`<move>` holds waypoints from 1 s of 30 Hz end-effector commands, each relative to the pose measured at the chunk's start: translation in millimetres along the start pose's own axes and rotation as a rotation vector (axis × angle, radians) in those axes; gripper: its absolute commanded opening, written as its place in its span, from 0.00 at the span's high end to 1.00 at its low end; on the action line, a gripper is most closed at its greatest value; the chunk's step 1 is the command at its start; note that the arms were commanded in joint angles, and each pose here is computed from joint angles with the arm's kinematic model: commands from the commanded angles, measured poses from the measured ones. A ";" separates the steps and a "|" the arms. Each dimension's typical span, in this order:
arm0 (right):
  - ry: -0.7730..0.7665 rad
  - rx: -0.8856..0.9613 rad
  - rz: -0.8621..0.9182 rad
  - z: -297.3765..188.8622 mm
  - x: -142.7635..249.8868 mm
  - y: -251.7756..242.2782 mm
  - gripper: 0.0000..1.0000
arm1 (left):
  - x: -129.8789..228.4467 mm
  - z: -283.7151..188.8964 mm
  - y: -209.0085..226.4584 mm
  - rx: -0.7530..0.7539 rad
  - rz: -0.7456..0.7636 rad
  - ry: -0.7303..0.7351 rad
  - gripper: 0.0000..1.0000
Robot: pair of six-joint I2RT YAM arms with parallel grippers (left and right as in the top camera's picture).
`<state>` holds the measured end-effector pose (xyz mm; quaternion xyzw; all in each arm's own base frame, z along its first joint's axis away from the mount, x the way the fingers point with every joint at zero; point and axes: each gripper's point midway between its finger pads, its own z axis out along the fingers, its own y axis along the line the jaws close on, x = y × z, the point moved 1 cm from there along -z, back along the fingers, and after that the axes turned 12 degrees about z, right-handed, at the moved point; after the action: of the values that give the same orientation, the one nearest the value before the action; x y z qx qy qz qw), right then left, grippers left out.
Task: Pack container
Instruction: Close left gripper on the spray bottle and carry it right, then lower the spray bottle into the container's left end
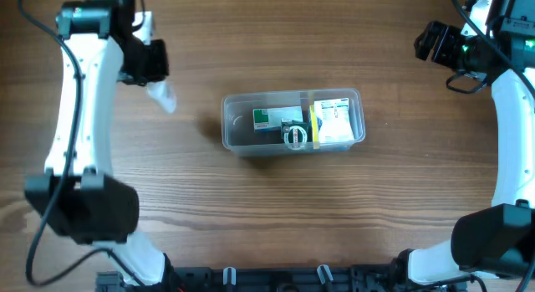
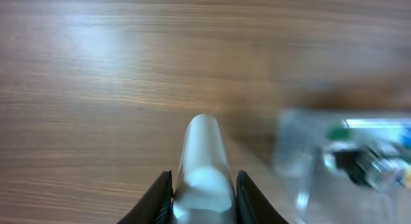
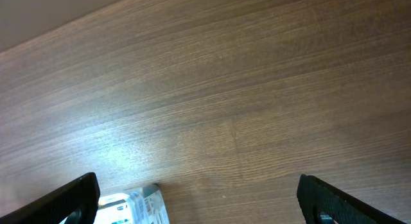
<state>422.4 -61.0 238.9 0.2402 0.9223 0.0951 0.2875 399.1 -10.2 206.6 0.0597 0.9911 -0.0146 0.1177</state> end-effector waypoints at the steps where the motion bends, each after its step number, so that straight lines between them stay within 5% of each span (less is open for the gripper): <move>1: -0.007 0.002 0.010 -0.5 -1.7 1.1 0.00 | 4.1 -45.7 -58.6 0.068 0.099 -0.104 0.96; 15: -0.007 0.002 0.010 -0.5 -1.7 1.1 0.00 | 36.4 -64.0 -167.0 0.035 0.148 -0.116 0.96; 30: -0.007 0.002 0.010 -0.4 -1.6 1.0 0.00 | 28.5 6.2 -186.3 -0.075 0.018 -0.083 0.96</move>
<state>422.3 -61.0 238.9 0.2402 0.9223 0.0951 0.2873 340.3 -193.4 217.5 0.0936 0.9831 0.0055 0.1574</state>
